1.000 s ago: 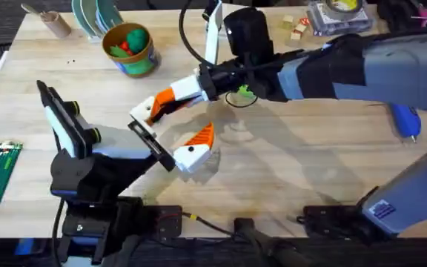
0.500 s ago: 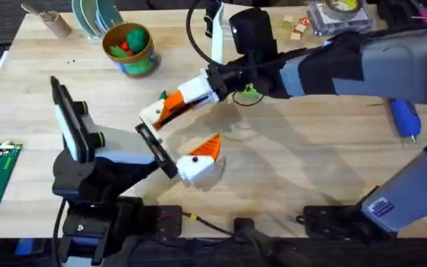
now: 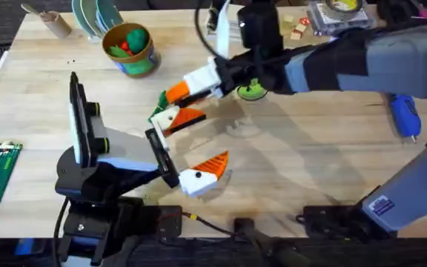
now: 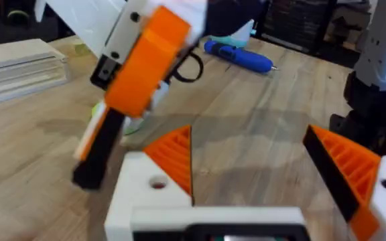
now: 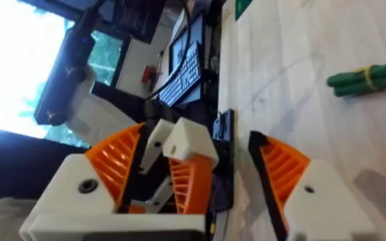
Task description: Pick up the gripper from the table and insert it into the empty holder that is missing its gripper. Then pick up a screw, insert it into the mounting hole, and use the screwdriver to tighten it. Finally, clean up the table by picking up the vegetable and placing it into the bucket.
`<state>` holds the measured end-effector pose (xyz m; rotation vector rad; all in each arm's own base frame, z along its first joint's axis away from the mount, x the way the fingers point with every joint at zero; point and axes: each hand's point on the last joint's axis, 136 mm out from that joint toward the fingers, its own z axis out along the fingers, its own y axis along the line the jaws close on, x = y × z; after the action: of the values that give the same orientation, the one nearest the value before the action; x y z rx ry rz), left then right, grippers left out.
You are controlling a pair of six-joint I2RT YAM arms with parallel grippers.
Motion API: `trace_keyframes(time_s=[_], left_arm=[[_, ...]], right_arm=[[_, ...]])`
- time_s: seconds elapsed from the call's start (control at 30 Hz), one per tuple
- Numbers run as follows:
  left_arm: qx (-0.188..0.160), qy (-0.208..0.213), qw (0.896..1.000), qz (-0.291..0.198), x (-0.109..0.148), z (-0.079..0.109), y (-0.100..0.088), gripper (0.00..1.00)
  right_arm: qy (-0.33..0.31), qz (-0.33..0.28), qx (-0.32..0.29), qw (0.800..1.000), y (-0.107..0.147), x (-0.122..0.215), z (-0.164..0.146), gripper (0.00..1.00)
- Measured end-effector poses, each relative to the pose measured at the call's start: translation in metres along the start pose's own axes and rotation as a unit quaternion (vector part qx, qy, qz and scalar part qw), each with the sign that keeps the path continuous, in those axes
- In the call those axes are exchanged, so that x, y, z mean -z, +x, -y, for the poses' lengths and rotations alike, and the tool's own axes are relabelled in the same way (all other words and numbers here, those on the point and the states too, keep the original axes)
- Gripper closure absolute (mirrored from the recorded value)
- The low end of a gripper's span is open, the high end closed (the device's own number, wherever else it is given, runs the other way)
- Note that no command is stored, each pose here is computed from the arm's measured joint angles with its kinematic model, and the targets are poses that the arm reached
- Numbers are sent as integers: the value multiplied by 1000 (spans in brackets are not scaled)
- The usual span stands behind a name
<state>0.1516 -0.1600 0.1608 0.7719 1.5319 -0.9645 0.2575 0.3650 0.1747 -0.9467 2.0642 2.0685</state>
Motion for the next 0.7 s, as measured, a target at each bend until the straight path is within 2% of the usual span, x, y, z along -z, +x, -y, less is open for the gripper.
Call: trace_keyframes(time_s=[0.23, 0.27, 0.4, 0.53, 0.7], left_arm=[[0, 2, 1000, 0, 0, 1, 0, 8], [0, 4, 1000, 0, 0, 1, 0, 7], [0, 6, 1000, -1, 0, 2, 0, 7], [1, 7, 1000, -1, 0, 3, 1, 8], [0, 8, 1000, -1, 0, 3, 1, 8]], right_arm=[[73, 94, 20, 993, -40, 52, 28, 40], [111, 135, 38, 984, -62, 77, 37, 38], [189, 181, 36, 964, -83, 116, 45, 35], [313, 195, 32, 929, -88, 158, 40, 36], [477, 153, 100, 859, -83, 199, 10, 32]])
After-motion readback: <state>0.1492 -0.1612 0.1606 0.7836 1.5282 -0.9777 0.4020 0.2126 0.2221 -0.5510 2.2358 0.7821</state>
